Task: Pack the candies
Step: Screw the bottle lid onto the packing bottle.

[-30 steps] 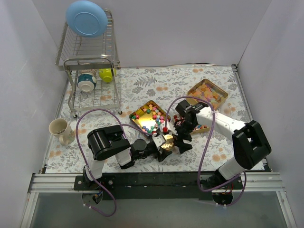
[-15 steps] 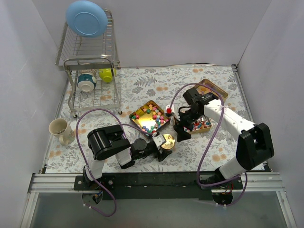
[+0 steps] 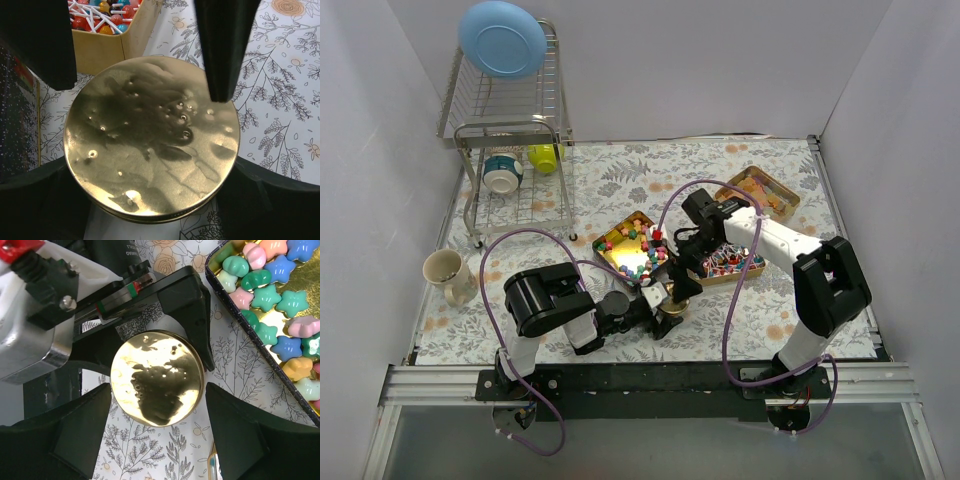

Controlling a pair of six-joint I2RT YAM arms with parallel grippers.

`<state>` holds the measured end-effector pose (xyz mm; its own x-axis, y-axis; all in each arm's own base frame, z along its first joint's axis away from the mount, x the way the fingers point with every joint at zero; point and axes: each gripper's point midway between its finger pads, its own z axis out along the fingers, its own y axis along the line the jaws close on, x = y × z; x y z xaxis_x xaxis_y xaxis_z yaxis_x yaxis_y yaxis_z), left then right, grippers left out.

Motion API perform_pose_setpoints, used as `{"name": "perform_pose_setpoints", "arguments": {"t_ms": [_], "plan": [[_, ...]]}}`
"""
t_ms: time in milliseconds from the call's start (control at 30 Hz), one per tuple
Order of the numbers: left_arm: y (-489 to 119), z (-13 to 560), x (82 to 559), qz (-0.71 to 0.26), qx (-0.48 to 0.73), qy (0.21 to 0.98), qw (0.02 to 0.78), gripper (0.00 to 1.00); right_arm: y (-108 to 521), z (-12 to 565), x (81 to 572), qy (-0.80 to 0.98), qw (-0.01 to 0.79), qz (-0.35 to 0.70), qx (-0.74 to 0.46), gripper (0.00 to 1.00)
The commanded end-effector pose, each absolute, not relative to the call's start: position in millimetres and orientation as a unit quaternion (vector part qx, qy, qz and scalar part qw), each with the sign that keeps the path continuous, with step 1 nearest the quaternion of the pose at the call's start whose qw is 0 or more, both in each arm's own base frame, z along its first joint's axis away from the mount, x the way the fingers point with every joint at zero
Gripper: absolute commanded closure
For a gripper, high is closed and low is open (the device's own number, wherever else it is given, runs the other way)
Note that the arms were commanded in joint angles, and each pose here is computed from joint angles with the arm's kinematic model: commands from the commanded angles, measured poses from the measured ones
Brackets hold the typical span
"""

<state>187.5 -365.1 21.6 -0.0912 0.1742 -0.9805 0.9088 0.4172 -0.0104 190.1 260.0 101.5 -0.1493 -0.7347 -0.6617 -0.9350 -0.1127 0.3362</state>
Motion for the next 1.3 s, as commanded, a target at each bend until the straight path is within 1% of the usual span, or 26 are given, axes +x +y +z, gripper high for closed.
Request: {"name": "perform_pose_setpoints", "arguments": {"t_ms": [0,400,1033,1167,1267], "plan": [[-331.4,-46.7,166.0,-0.304,0.437,0.734,0.421,1.0,270.4,105.1,197.0,0.643,0.148,0.398,-0.638,0.17],[-329.7,-46.1,172.4,-0.293,0.426,0.739,0.432,1.0,256.4,103.6,181.8,0.645,0.135,0.391,-0.642,0.18],[-325.7,-49.0,179.9,-0.278,0.419,0.744,0.441,1.0,207.4,83.3,122.1,0.664,0.076,0.381,-0.639,0.18],[-327.2,-49.7,177.0,-0.284,0.422,0.743,0.435,1.0,204.8,89.1,121.5,0.664,0.081,0.378,-0.64,0.19],[-328.1,-51.3,175.9,-0.285,0.423,0.746,0.429,1.0,206.3,102.2,134.4,0.669,0.093,0.387,-0.628,0.2]]}}
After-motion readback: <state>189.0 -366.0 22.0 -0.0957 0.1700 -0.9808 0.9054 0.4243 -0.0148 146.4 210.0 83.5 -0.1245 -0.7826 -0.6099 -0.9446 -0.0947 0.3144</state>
